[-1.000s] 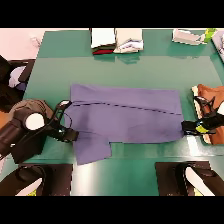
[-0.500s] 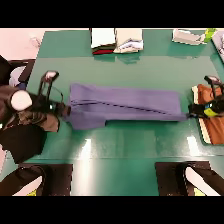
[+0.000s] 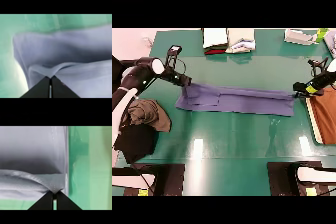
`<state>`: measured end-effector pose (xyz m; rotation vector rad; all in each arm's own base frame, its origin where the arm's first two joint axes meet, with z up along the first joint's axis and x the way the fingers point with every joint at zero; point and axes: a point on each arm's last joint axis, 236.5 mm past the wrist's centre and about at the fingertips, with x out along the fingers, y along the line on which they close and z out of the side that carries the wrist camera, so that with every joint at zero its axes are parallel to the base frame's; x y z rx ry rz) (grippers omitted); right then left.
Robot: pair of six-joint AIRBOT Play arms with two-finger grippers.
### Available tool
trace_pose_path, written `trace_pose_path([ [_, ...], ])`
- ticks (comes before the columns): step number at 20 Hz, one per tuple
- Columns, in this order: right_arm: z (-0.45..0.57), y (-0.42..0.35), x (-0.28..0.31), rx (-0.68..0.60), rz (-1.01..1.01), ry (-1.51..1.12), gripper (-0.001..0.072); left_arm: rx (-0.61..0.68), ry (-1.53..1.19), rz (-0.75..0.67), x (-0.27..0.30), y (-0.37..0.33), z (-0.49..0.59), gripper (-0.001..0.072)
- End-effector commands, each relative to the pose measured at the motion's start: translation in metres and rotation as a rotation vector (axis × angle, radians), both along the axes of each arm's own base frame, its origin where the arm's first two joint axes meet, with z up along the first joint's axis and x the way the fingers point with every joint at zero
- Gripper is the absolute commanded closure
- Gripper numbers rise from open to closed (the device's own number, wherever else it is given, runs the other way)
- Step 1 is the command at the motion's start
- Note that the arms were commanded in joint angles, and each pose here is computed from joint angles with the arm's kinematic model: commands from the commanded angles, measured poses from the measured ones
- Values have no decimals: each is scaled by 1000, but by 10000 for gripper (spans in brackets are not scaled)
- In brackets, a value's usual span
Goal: Fold the shirts.
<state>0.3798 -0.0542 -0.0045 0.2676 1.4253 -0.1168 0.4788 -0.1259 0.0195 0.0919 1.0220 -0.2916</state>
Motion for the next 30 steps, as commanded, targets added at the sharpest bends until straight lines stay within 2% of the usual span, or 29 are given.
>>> trace_pose_path([
  [1,-17,11,30,75,-16,-3,694,2,-16,-9,28,-5,-15,680],
  [2,-19,14,36,91,-21,-15,692,1,-15,-9,28,-5,-14,669],
  [3,-18,17,43,107,-30,-44,627,0,-9,-6,27,-5,-13,421],
  [4,-14,18,50,117,-37,-77,405,-8,-7,7,27,-5,-9,242],
  [5,-11,16,53,110,-38,-95,293,-11,-4,9,27,-5,-4,241],
  [6,-6,13,51,105,-29,-103,270,-11,1,6,25,-5,4,241],
  [7,-2,8,48,102,-28,-106,269,-11,18,6,22,-6,9,242],
  [8,0,3,41,102,-35,-97,260,-7,37,1,19,-5,13,285],
  [9,-2,-5,31,100,-55,-81,260,-2,62,-4,13,-5,14,488],
  [10,-8,-12,19,105,-78,-58,236,-6,79,-6,10,-6,14,657],
  [11,-18,-17,8,112,-102,-32,143,-23,88,-7,8,-10,13,681],
  [12,-29,-21,-4,125,-125,3,133,-57,93,-7,7,-17,14,681],
  [14,-56,-14,-22,167,-149,77,136,-136,99,-11,5,-34,19,681],
  [18,-80,20,-21,250,-130,112,143,-155,73,-57,4,-64,22,681],
  [20,-81,30,-11,237,-104,82,194,-157,63,-82,1,-77,23,681],
  [21,-81,33,-9,233,-95,76,227,-158,59,-92,0,-83,24,681],
  [22,-81,35,-9,231,-86,76,313,-160,54,-104,-2,-90,24,681],
  [23,-81,36,-9,229,-81,76,421,-161,50,-114,-3,-95,25,681],
  [24,-81,36,-9,229,-78,77,578,-163,44,-125,-4,-102,25,681],
  [25,-80,37,-10,230,-77,77,666,-167,37,-138,-5,-111,24,681],
  [26,-76,36,-9,228,-75,68,695,-171,37,-149,-7,-120,21,681],
  [30,-23,41,-8,218,-40,-21,698,-219,70,-216,-21,-177,-5,681],
])
